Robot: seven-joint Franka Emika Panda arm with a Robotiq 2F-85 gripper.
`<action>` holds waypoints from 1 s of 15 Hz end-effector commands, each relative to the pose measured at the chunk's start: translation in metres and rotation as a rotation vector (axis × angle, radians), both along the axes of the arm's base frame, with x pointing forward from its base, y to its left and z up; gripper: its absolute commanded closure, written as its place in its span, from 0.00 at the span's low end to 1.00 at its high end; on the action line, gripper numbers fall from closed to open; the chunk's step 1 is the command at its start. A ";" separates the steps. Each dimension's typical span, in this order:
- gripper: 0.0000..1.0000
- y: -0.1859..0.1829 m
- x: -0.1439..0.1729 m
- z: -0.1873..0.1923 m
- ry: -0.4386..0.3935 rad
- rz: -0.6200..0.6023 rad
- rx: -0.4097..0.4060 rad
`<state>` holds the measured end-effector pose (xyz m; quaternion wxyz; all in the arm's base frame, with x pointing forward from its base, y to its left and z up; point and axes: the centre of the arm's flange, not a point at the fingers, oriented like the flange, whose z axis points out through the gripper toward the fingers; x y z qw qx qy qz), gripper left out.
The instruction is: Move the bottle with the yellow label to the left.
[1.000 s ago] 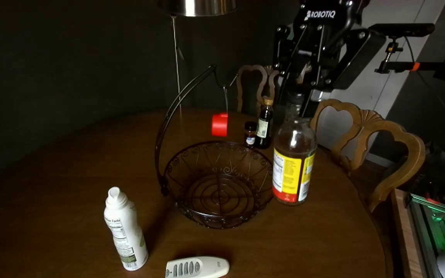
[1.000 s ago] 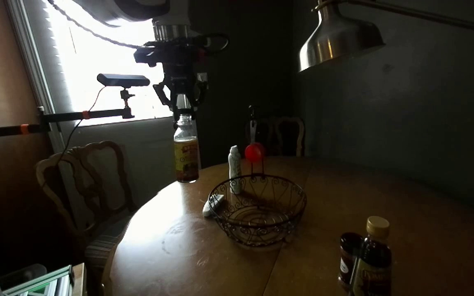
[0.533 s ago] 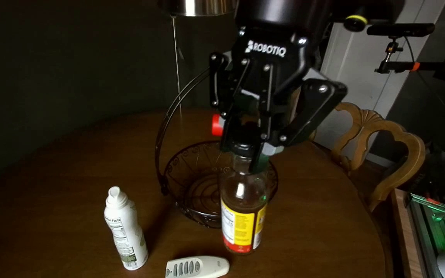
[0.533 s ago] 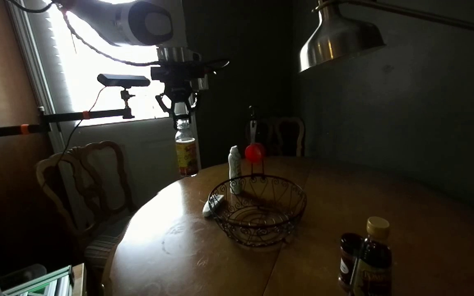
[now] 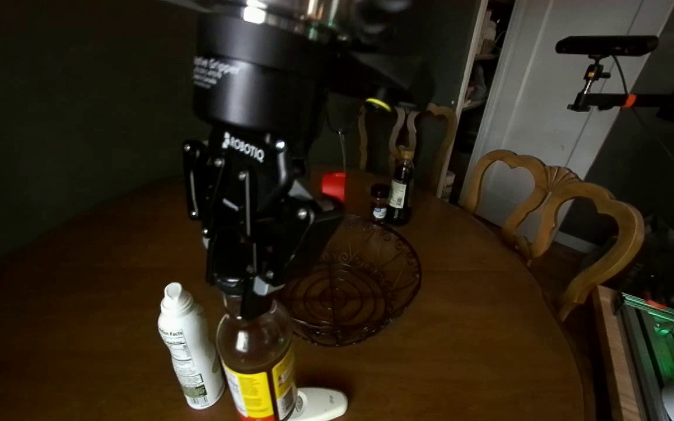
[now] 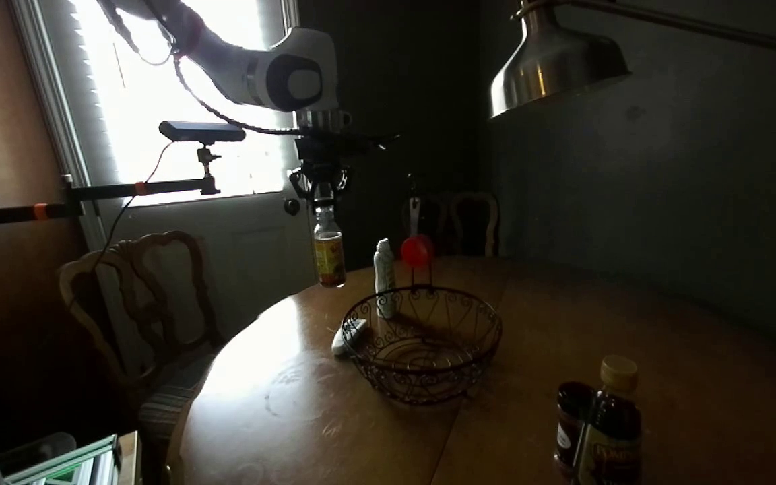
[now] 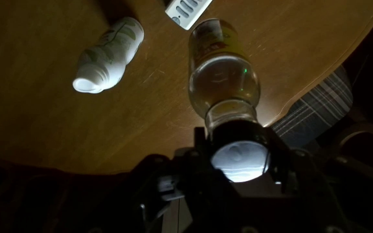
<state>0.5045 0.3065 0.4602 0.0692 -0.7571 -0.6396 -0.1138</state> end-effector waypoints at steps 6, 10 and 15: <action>0.80 0.053 0.057 -0.050 0.009 0.055 0.012; 0.80 0.065 0.070 -0.072 0.008 0.079 -0.027; 0.80 0.081 0.082 -0.094 0.003 0.123 -0.034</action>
